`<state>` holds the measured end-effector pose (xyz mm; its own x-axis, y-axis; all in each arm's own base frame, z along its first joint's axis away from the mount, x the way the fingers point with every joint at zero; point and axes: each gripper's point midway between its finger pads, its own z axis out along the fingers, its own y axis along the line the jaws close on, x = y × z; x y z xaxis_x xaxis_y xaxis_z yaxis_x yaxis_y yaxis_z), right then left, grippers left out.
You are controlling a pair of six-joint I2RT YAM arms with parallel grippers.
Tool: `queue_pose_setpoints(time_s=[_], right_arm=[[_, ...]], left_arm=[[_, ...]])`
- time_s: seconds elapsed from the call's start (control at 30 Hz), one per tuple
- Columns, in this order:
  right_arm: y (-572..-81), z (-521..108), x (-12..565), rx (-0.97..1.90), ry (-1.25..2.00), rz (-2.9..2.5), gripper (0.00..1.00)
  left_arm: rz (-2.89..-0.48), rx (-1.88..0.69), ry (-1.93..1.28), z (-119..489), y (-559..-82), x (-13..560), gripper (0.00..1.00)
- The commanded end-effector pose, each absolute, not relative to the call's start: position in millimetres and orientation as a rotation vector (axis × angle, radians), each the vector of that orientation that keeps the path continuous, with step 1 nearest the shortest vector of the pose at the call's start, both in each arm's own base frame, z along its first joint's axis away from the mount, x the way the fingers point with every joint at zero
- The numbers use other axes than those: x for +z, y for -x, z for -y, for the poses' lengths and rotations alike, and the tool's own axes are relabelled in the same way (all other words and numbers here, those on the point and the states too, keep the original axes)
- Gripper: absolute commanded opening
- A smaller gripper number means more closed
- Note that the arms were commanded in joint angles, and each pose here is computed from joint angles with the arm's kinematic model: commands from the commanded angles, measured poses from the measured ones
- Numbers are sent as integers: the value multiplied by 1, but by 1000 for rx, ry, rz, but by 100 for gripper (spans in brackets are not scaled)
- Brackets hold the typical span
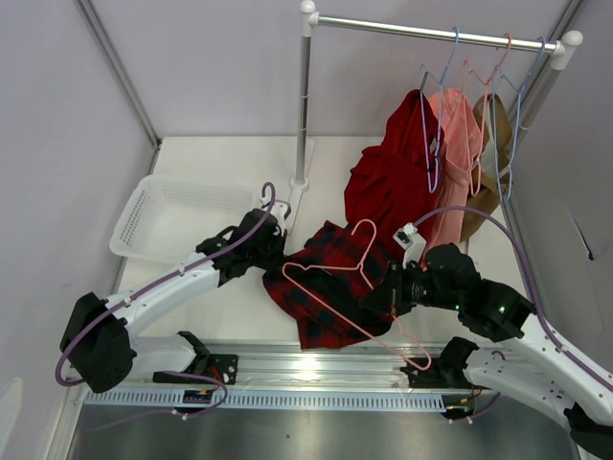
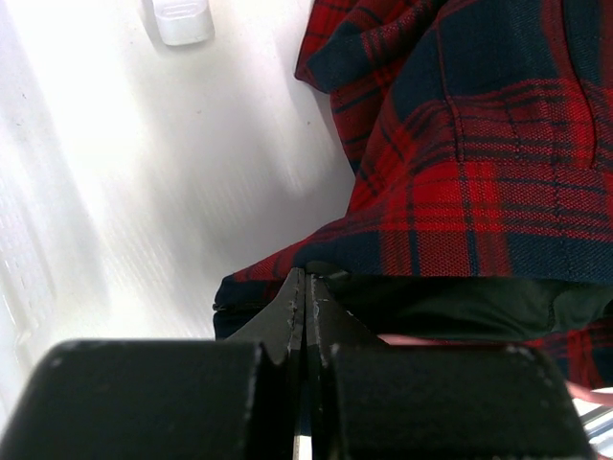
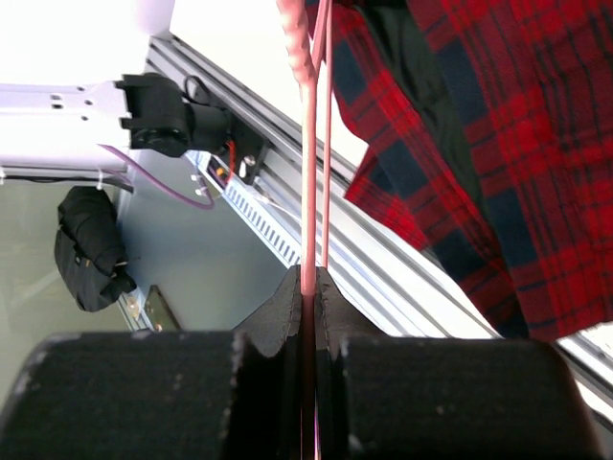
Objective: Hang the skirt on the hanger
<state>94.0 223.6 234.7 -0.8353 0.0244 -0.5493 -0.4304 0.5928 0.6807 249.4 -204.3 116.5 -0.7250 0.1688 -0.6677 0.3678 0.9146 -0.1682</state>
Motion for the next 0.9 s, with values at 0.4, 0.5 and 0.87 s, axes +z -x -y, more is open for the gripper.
queue_pose_setpoints(time_s=[0.4,0.5,0.87], right_arm=[[-120,-242,236,1106,332,-2226,0],[-124,-242,235,1086,328,-2215,0],[-125,-241,233,1045,347,-2219,0]], left_arm=[[-2320,-458,-370,209,-249,143,0],[-2326,-452,-373,208,-248,142,0],[-2339,-434,-383,203,-244,139,0]])
